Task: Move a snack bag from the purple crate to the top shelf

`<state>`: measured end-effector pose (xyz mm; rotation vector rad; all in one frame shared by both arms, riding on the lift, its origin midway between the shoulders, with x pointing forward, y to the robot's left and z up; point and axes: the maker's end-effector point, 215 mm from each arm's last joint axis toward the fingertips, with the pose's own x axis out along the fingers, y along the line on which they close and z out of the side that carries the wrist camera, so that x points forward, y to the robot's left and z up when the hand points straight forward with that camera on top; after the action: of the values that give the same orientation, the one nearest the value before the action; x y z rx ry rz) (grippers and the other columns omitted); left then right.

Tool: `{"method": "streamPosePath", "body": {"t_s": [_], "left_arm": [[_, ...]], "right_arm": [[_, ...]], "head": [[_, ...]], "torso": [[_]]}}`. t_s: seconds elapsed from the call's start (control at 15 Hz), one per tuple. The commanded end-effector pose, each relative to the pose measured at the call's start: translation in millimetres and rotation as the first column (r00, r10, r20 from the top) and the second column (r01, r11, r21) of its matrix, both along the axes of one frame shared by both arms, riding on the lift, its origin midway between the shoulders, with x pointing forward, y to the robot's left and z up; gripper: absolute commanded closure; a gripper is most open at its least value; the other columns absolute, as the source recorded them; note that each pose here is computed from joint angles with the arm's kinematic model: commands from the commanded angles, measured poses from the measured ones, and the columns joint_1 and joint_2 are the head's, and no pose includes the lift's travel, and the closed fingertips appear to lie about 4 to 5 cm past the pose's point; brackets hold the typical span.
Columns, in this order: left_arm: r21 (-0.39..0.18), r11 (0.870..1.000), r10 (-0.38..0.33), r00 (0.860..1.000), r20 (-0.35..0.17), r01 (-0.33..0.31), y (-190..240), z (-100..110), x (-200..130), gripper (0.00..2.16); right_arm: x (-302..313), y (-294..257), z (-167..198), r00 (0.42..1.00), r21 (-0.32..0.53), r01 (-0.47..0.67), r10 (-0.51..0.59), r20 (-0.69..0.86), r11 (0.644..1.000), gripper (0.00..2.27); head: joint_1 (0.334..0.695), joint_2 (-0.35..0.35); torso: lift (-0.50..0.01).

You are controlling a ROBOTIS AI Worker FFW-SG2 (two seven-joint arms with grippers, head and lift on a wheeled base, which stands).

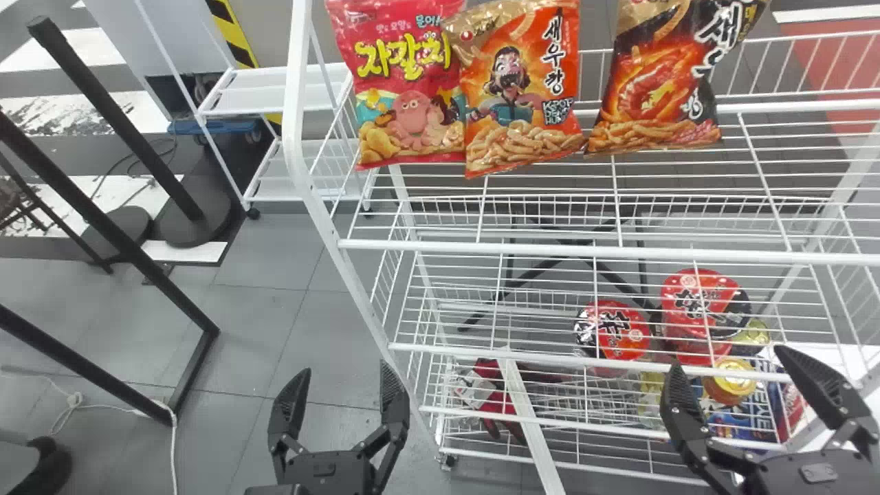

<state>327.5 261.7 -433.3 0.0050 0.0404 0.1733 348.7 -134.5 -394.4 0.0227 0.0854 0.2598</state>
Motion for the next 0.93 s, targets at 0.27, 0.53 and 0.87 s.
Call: {"method": "streamPosePath", "body": {"t_s": [0.27, 0.53, 0.87], "left_arm": [[0.001, 1.0, -0.002, 1.0, -0.002, 0.002, -0.2, -0.2, 0.2, 0.12], [0.002, 1.0, -0.002, 1.0, -0.006, 0.002, -0.3, -1.2, 0.4, 0.12], [0.004, 1.0, -0.001, 1.0, -0.007, 0.001, 0.7, -2.0, 0.7, 0.12]], "right_arm": [[-0.7, 0.9, -0.2, 1.0, -0.002, -0.003, 0.003, -0.001, 1.0, 0.05], [-0.3, 0.9, -0.4, 1.0, -0.002, -0.003, 0.003, -0.001, 1.0, 0.05], [0.9, 0.5, 0.5, 1.0, -0.003, -0.003, 0.003, 0.002, 1.0, 0.05]], "head": [[0.695, 0.216], [0.695, 0.218], [0.695, 0.218]], "torso": [[-0.146], [-0.161], [-0.182]]}}
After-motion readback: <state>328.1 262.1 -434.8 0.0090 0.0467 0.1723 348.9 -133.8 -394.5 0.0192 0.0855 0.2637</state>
